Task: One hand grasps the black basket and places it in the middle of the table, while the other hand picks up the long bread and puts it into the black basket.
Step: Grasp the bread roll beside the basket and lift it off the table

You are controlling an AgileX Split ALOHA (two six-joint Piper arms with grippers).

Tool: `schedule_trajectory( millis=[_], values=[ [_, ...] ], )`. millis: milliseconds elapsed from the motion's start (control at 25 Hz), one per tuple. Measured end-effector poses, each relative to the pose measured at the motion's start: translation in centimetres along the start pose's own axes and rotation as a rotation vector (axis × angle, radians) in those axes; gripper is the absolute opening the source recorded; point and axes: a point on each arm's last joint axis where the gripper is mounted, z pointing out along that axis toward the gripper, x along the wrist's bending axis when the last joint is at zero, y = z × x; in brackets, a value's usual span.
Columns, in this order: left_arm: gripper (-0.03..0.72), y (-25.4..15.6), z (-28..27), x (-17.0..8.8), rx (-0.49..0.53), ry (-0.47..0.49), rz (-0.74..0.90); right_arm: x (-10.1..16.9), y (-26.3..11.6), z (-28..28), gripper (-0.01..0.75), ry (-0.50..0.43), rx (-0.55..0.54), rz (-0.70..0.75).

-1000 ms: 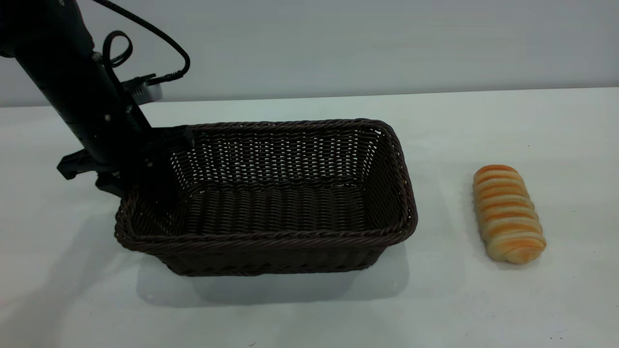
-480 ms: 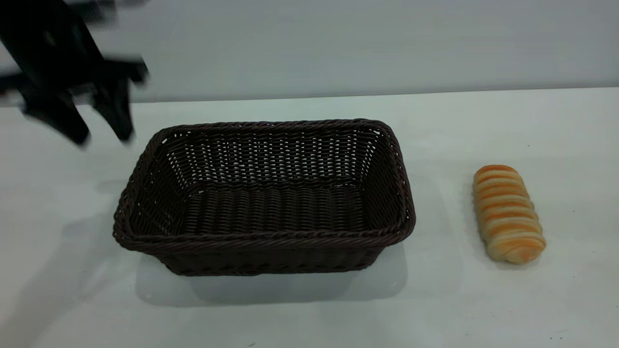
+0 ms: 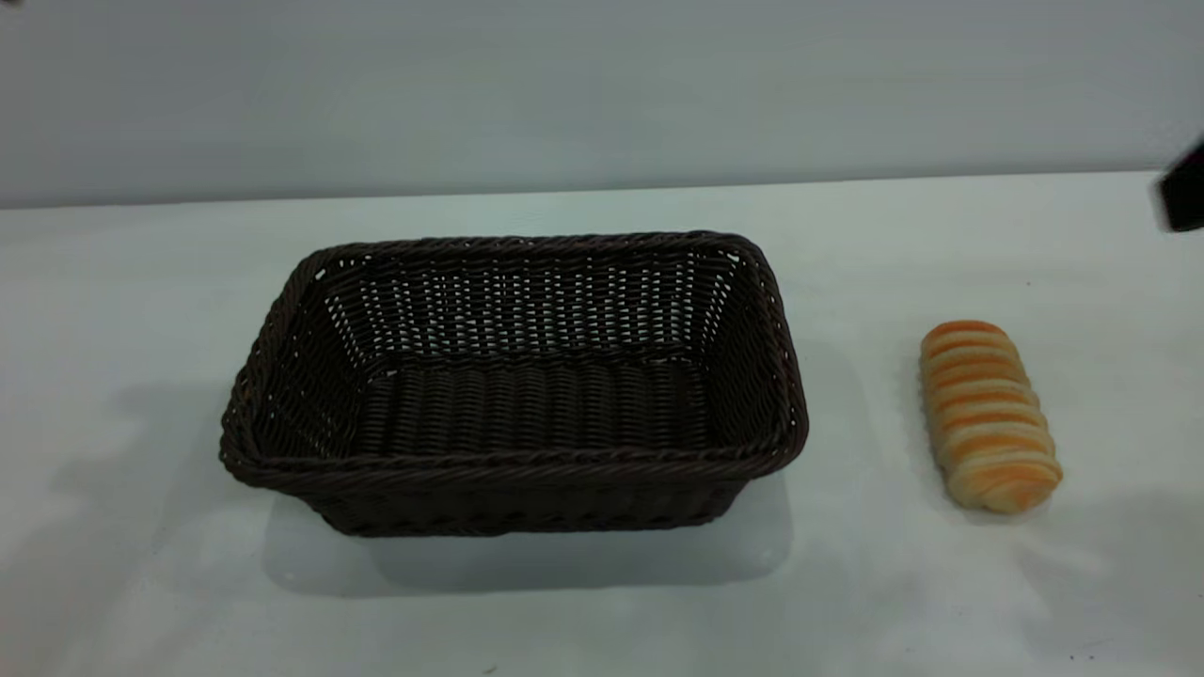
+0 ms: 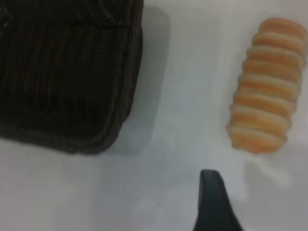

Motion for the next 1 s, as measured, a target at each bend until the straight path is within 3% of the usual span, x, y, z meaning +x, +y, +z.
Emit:
schedule_trajectory(
  millis=[240,440,640,760,960,1000],
  values=[
    [0.4,-1.0,-4.6,0.0,-0.053,-0.012,0.003,0.0,2.0,8.6,0.465,-0.057,0.062,-0.112],
    [0.375,-1.7,-6.8,0.1,-0.075,-0.012,0.008,-2.6,0.3,14.5,0.465,-0.173,0.134,-0.125],
    [0.366,-2.0,-7.0,0.1,-0.059,-0.013,0.006,-4.3,-2.2,17.8,0.446,-0.227,0.217,-0.106],
    [0.366,-2.0,-7.0,0.1,-0.057,-0.013,0.006,-4.6,-2.8,18.6,0.366,-0.231,0.241,-0.097],
    [0.366,-2.0,-7.0,0.1,-0.055,-0.013,0.006,-4.1,-2.4,18.0,0.094,-0.201,0.243,-0.093],
    [0.366,-2.0,-7.0,0.1,-0.055,-0.013,0.006,-3.8,-2.2,17.6,0.067,-0.187,0.24,-0.092]
  ],
)
